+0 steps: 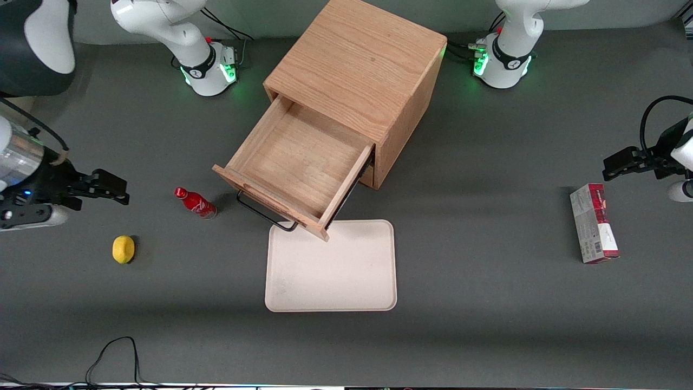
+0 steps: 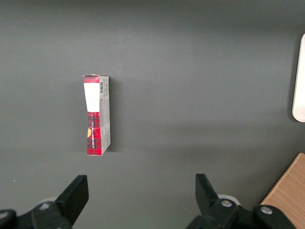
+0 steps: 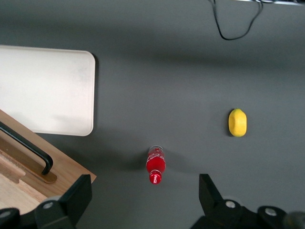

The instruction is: Open upper drawer

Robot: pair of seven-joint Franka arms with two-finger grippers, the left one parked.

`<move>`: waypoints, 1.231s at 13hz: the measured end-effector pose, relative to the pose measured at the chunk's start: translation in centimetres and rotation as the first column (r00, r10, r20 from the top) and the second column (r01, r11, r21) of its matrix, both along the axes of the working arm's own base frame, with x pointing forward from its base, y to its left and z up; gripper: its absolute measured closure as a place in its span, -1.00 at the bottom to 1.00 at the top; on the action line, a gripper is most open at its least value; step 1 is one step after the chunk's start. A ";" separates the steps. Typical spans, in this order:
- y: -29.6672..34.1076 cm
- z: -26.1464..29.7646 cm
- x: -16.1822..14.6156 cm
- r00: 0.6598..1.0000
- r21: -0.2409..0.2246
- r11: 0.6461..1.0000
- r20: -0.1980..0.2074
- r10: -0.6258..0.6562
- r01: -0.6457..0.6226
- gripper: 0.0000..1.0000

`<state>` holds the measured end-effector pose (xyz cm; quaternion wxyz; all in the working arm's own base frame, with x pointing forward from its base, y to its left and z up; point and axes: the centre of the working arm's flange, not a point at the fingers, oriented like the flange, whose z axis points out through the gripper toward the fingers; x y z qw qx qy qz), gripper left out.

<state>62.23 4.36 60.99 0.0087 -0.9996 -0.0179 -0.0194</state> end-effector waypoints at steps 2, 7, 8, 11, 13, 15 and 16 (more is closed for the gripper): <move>-3.1 0.3 -0.9 0.999 0.019 0.999 0.023 -0.037 0.037 -1.00; -6.5 0.5 -4.0 0.996 0.018 0.997 0.046 -0.076 0.075 -1.00; -6.6 0.4 -4.2 0.996 0.017 0.997 0.042 -0.078 0.078 -1.00; -7.2 -0.3 -4.3 0.996 0.015 0.996 0.027 -0.088 0.088 -1.00; -7.5 -0.4 -4.3 0.996 0.006 0.996 0.025 -0.090 0.090 -1.00; -7.7 -0.4 -4.3 0.996 -0.015 0.996 0.027 -0.088 0.089 -1.00; -7.7 -0.3 -4.3 0.996 -0.017 0.996 0.028 -0.088 0.089 -1.00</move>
